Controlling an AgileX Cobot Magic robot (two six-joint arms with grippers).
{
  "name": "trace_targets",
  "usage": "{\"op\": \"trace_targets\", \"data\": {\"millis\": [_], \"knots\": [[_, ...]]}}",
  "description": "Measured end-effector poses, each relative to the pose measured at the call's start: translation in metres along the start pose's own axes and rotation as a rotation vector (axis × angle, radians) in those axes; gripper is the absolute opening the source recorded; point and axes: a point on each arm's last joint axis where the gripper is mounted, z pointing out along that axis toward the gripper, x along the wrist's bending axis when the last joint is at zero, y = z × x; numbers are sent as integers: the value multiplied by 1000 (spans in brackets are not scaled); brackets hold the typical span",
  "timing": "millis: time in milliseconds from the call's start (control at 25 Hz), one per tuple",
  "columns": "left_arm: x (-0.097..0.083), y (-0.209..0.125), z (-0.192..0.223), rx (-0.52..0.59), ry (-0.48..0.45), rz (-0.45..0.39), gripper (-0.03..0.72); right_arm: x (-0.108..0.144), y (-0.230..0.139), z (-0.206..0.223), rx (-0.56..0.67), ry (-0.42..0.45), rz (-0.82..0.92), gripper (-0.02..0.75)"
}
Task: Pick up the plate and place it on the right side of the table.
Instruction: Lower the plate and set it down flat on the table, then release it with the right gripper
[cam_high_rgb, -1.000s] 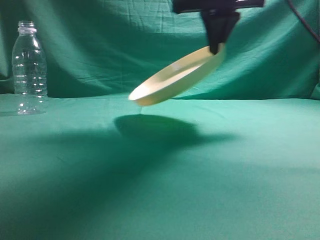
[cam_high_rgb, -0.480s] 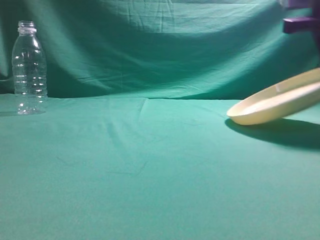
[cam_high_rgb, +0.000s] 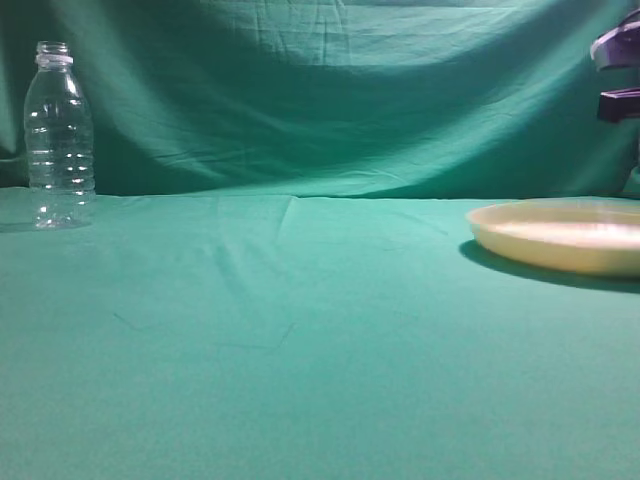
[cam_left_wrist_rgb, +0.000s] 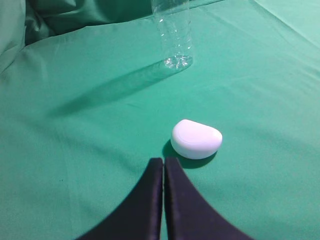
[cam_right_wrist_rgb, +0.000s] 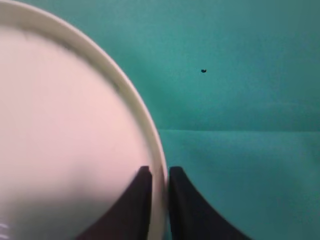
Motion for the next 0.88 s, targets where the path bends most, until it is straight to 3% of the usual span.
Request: {"op": "trace_targets", "data": {"millis": [80, 320, 480, 520, 640, 760, 880], "knots": [[0, 0, 0, 0, 0, 0, 0, 1, 0, 5, 15, 2, 0, 113], [0, 0, 0, 0, 0, 0, 0, 1, 0, 2, 47, 8, 10, 435], [0, 0, 0, 0, 0, 0, 0, -2, 10, -39, 16, 20, 34, 464], [0, 0, 0, 0, 0, 0, 0, -2, 11, -53, -8, 29, 43, 504], [0, 0, 0, 0, 0, 0, 0, -3, 7, -99, -108, 67, 65, 392], [0, 0, 0, 0, 0, 0, 0, -4, -7, -148, -216, 93, 66, 142], [0, 0, 0, 0, 0, 0, 0, -6, -32, -196, -344, 118, 64, 0]]}}
